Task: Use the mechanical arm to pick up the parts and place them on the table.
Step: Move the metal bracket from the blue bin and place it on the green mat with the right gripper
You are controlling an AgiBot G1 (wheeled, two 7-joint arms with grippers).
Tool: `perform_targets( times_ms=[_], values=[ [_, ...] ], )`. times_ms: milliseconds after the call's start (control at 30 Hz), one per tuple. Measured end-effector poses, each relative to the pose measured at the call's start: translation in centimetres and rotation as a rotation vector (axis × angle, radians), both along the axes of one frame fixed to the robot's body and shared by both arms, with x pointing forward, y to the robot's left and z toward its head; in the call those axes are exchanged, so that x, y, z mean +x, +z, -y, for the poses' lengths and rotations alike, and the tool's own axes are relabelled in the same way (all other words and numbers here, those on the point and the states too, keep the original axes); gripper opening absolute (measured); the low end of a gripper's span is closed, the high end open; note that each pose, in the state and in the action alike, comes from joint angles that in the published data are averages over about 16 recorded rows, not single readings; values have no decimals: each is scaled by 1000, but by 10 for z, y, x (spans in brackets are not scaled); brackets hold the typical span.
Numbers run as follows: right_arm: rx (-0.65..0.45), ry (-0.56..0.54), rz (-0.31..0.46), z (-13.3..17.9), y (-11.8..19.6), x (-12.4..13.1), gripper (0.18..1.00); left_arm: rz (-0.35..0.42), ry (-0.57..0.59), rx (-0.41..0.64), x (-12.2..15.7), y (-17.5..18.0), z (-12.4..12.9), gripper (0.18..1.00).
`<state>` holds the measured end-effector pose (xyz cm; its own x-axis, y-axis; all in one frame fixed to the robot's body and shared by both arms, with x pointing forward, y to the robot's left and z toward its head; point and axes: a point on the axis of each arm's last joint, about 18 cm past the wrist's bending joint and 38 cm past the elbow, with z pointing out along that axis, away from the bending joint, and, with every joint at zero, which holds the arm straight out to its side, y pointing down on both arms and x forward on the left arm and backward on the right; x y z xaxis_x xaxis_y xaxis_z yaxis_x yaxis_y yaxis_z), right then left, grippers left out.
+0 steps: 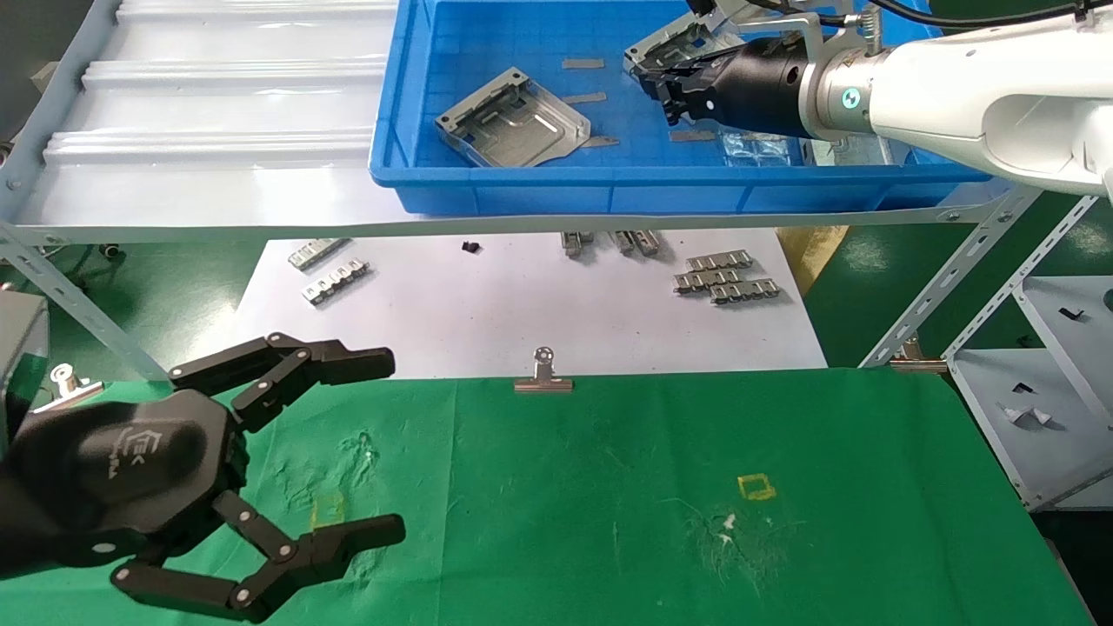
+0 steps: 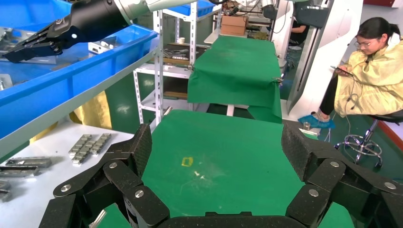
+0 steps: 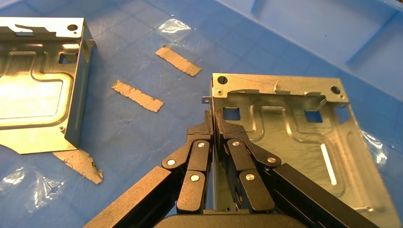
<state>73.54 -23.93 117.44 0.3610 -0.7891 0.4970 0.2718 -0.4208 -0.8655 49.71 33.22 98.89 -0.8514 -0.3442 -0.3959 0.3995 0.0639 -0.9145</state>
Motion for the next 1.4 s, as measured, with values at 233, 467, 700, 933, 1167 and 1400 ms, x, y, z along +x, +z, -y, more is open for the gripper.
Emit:
perform_targets(
  times_ms=[233,467,700,933,1167,1400],
  values=[
    [-10,62,46,5,26,-20,201,0,0,0,0,0,0,956],
    [-75,182,86,17,48,-56,193,0,0,0,0,0,0,980],
    [-206,350,68,31,43,-101,192,0,0,0,0,0,0,1001],
    [-337,477,23,47,17,-132,192,0,0,0,0,0,0,1001],
    [-438,530,27,65,-11,-149,192,0,0,0,0,0,0,1001],
    [-514,576,21,78,-46,-165,192,0,0,0,0,0,0,1001]
  ],
)
